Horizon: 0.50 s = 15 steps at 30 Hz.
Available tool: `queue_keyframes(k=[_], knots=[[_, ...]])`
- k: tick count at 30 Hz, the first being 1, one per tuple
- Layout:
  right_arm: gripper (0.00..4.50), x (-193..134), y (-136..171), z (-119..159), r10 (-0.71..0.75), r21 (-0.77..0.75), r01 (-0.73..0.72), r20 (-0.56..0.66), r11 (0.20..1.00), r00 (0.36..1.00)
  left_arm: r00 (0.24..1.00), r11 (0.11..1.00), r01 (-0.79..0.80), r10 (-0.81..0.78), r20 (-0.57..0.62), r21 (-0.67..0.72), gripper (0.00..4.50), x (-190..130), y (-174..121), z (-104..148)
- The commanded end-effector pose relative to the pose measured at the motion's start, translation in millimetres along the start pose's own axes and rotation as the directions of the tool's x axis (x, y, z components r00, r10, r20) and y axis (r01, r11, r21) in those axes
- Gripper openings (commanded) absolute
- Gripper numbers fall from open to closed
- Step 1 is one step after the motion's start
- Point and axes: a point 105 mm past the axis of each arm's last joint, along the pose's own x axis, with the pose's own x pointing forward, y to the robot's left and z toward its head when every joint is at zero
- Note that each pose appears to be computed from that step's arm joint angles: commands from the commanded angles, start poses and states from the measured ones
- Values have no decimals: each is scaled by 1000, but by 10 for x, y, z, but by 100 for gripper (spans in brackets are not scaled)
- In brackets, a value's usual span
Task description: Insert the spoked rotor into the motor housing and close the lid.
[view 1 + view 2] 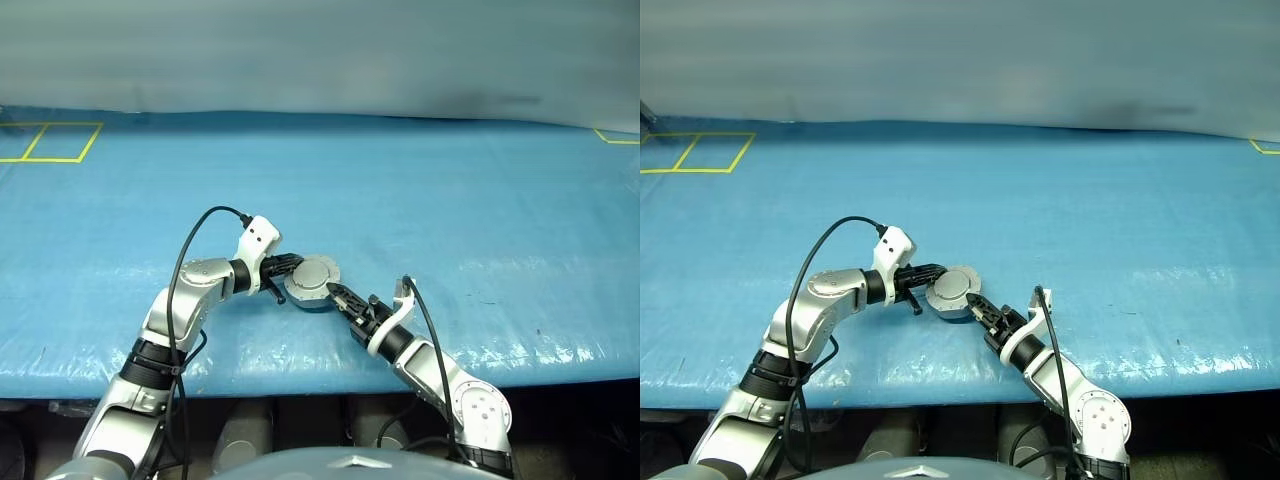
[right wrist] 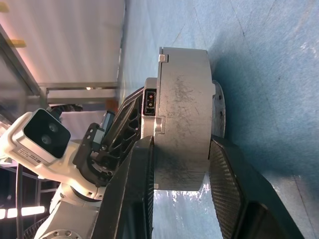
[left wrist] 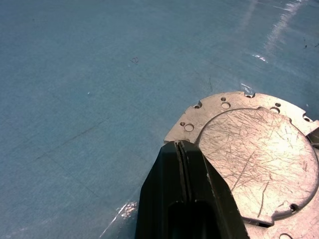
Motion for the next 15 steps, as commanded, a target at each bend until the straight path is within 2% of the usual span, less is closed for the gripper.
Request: queue_keyframes(k=[1,4,7,10,12,15], knots=[[118,33,107,-128,38,-9,-39,-58,999,998,1000,1000,15,-15,11,-2,0,16,-54,11],[118,30,124,-129,52,3,-52,-53,999,997,995,998,-50,52,84,-25,0,-16,40,141],[118,30,181,-77,75,21,-75,-14,997,997,957,980,-130,165,240,-153,0,-119,167,367],[118,33,236,6,97,22,-98,30,995,995,918,945,-102,210,337,-310,0,-267,168,460],[118,35,283,85,117,26,-119,67,993,991,883,902,-79,261,390,-425,0,-391,180,464],[118,46,332,200,135,27,-139,116,990,984,815,786,-39,382,435,-617,0,-554,247,383]])
